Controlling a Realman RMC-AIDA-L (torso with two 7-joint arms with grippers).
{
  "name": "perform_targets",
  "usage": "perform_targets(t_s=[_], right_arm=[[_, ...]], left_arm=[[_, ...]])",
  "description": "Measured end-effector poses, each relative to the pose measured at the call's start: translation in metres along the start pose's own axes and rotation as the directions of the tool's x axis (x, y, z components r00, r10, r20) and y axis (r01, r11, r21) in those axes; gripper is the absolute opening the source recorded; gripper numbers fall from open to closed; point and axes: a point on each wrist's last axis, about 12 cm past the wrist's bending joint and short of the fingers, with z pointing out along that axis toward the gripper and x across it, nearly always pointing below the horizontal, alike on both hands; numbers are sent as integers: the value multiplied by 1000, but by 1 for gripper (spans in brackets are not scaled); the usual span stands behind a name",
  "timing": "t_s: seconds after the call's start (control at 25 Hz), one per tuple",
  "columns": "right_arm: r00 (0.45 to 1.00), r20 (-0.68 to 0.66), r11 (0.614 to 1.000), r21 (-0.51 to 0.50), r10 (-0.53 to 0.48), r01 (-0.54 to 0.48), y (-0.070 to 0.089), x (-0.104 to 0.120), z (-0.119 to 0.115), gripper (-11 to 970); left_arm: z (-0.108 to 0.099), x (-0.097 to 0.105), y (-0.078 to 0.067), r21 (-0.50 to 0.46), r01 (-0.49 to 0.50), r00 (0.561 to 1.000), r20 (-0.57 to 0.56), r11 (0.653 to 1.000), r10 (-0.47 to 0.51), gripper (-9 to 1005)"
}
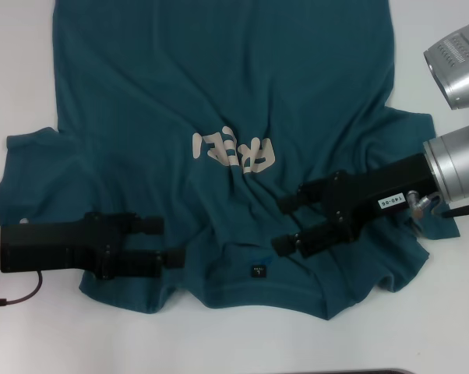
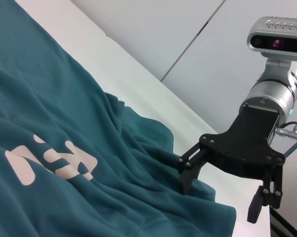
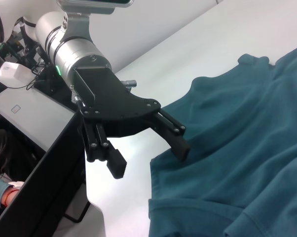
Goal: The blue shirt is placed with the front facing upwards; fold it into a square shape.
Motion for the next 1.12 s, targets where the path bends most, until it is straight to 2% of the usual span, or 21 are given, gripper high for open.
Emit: perform_targets(t_s=[0.68,0.8,0.96,1.04,1.12], right_arm=[[1000,3,1000,2,11,-11,0,1,-1,913],[997,50,998,6,65,-65,-1,-4,-4,914],[970,159,982,15,184,-189,-4,-9,-18,914],[942,216,964,6,257,-264,-6,-10,-26,913],[904,272,941,-10,329,-339,-7,-9,-33,912]], left_arm=[[-1,-1,0,3,29,1000,3,1000,-29,888],[-8,-6,3,-13,130,991,41,991,-129,885],[-27,-14,7,-17,309,942,145,951,-303,880],[-39,-16,8,1,409,894,202,913,-400,878],[-51,-15,10,22,522,820,262,853,-509,876]])
